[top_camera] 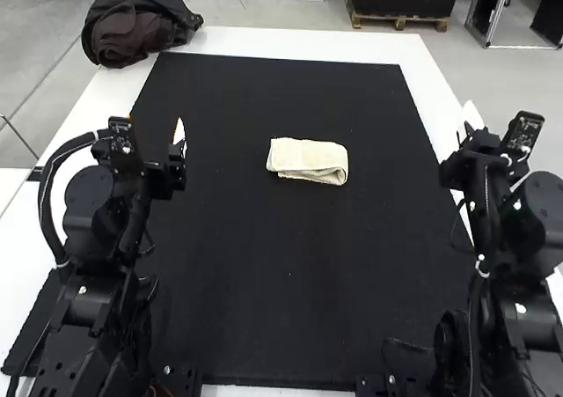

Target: Fold the towel.

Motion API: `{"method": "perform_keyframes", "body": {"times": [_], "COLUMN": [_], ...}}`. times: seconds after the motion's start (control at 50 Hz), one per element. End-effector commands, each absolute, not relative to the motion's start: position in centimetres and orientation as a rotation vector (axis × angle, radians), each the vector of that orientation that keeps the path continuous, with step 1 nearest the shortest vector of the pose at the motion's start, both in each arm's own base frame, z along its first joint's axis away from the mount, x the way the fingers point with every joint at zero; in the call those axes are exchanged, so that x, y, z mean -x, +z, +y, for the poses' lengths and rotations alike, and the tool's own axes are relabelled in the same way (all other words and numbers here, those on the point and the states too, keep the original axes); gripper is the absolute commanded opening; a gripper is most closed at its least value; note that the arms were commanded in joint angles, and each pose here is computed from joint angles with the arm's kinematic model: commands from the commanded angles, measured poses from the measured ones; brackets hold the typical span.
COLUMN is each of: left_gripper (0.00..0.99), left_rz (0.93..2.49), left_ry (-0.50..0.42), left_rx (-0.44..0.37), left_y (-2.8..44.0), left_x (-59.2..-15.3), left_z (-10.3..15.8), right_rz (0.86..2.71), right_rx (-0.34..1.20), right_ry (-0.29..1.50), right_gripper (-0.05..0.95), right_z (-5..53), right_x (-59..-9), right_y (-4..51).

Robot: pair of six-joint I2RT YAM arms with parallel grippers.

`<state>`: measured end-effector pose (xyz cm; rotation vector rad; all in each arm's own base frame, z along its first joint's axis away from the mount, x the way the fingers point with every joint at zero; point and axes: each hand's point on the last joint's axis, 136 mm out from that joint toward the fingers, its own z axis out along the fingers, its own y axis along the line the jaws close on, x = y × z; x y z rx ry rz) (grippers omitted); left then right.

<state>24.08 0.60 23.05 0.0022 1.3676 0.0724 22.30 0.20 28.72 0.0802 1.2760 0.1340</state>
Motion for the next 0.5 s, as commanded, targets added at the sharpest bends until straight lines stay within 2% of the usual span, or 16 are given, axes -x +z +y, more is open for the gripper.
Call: {"method": "perform_keyframes", "body": {"times": [0.0,0.24,0.42,0.48], "left_gripper": [0.969,0.969,0.969,0.969], "left_rz": [1.350,1.419,1.500,1.526], "left_ry": [0.131,0.158,0.156,0.155], "left_rx": [-0.009,-0.032,-0.039,-0.043], "left_y": [22.9,21.1,19.1,18.5], "left_x": [-24.0,-24.3,-24.6,-24.6], "left_z": [1.1,1.1,1.1,1.1], "right_rz": [1.249,1.269,1.376,1.483], "right_rx": [-0.043,-0.015,-0.010,-0.022], "right_ry": [0.115,0.092,0.058,0.042], "right_gripper": [-0.01,-0.01,-0.01,-0.01], "right_z": [0.4,0.5,0.2,-0.1], "right_x": [-21.9,-22.6,-24.2,-24.6], "right_y": [29.6,27.8,22.2,19.6]}}
